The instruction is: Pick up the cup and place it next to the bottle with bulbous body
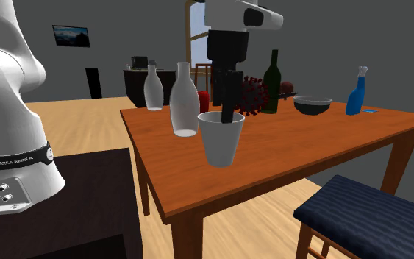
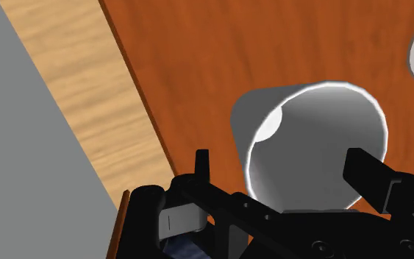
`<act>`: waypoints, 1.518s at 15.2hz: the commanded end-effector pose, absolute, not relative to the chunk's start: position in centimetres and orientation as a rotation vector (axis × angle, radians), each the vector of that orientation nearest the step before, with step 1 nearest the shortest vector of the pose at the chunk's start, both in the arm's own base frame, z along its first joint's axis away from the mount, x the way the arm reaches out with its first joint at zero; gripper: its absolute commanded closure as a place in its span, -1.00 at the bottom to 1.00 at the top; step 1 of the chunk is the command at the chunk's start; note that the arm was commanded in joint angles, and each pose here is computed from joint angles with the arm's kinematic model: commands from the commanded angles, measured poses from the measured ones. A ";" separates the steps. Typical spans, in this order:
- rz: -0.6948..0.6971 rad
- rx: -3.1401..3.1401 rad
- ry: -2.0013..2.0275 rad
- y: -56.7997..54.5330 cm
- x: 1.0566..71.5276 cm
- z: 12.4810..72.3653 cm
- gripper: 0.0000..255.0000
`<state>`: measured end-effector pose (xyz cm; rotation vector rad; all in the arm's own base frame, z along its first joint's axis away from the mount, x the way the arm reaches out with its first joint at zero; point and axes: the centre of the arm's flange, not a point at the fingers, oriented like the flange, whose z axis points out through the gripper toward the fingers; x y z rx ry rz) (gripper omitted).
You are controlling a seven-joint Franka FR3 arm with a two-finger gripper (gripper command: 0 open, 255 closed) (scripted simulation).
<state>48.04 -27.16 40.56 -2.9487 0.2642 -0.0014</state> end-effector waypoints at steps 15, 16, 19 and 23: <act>-0.011 -2.942 0.268 -28.1 49.0 35.7 -1.00; -0.011 -2.942 0.268 -28.1 49.0 35.7 -1.00; -0.011 -2.942 0.268 -28.1 49.0 35.7 1.00; -0.011 -2.942 0.268 -28.1 49.0 35.7 1.00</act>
